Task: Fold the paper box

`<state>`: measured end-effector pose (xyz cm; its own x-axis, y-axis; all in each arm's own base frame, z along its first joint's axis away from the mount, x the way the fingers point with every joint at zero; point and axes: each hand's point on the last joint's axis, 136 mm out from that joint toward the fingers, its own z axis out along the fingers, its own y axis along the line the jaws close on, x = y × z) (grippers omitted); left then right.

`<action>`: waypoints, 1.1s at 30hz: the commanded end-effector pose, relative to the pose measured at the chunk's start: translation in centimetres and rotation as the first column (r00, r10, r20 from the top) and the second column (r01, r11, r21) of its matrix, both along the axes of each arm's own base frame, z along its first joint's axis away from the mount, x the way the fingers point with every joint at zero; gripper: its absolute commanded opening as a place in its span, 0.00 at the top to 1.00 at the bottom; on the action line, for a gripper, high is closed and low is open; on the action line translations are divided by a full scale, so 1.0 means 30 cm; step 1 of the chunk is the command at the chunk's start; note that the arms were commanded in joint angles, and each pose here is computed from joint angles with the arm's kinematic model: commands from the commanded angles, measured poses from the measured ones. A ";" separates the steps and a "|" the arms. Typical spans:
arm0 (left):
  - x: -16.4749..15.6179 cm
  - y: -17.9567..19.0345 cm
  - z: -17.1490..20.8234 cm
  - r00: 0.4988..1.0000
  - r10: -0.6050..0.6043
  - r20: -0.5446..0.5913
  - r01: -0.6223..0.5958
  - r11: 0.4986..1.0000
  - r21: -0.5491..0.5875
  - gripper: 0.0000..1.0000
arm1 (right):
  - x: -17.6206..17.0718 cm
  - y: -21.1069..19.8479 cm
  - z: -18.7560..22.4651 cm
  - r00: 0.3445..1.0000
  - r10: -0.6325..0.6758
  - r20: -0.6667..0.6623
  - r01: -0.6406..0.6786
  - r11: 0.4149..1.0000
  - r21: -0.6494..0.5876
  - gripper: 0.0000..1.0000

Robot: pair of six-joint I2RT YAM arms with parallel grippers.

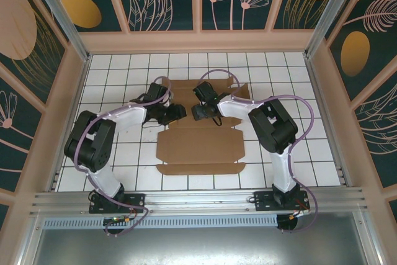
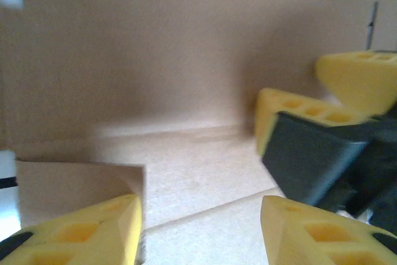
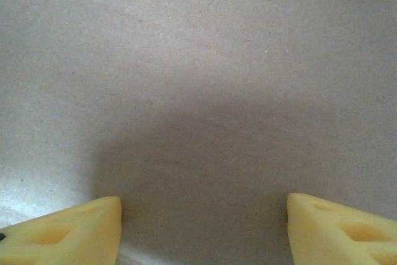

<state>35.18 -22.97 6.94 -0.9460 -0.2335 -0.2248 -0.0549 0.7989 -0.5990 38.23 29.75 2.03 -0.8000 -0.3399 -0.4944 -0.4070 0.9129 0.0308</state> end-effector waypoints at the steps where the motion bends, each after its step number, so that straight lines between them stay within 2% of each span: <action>1: 0.066 -0.005 0.270 0.981 -0.015 0.193 0.016 1.000 -0.005 0.47 | -0.160 -0.070 -0.110 0.972 -0.011 -0.236 0.009 1.000 -0.010 0.31; 3: 0.064 -0.020 0.334 0.975 -0.018 0.222 0.025 0.999 -0.030 0.50 | -0.134 -0.030 0.007 0.979 -0.001 -0.203 0.024 0.994 0.110 0.31; 5: 0.053 -0.038 0.363 0.965 -0.037 0.260 0.032 0.999 0.022 0.53 | -0.096 -0.013 0.128 0.988 -0.008 -0.156 0.042 0.976 0.216 0.31; 7: 0.021 -0.082 0.335 0.959 -0.097 0.265 0.069 0.991 0.112 0.55 | -0.049 -0.024 0.225 0.993 -0.036 -0.114 0.067 0.955 0.287 0.31; 9: -0.010 -0.113 0.262 0.969 -0.113 0.218 0.086 0.988 0.127 0.62 | -0.004 -0.044 0.273 0.996 -0.054 -0.073 0.074 0.950 0.305 0.32; 13: -0.058 -0.125 0.104 0.987 -0.080 0.142 0.065 0.992 0.106 0.87 | 0.056 -0.071 0.242 0.995 -0.070 -0.076 0.089 0.958 0.274 0.43; 16: -0.075 -0.127 0.003 0.992 -0.087 0.087 0.076 0.989 0.125 0.98 | 0.096 -0.099 0.169 0.989 -0.085 -0.121 0.115 0.958 0.262 0.53; 19: -0.078 -0.118 -0.087 0.995 -0.096 0.040 0.087 0.982 0.170 1.00 | 0.104 -0.088 0.101 0.986 -0.077 -0.145 0.109 0.968 0.226 0.65; 22: -0.056 -0.101 -0.136 0.996 -0.083 0.016 0.078 0.976 0.203 1.00 | 0.104 -0.096 0.038 0.981 -0.092 -0.170 0.123 0.975 0.183 0.72; 28: 0.001 -0.033 -0.248 0.997 -0.052 -0.062 0.065 0.969 0.238 1.00 | 0.072 -0.189 -0.064 0.963 -0.161 -0.219 0.183 0.979 0.089 0.71; 33: 0.066 0.013 -0.291 0.997 -0.049 -0.066 0.066 0.954 0.293 0.99 | -0.023 -0.256 -0.088 0.947 -0.202 -0.249 0.224 0.972 0.063 0.70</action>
<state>36.92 -24.81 1.50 -0.9601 -0.1353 -0.2446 -0.0147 0.8983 -0.4392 41.77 24.91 2.29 -0.8942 -0.1141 -0.4328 -0.2385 0.9397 0.2452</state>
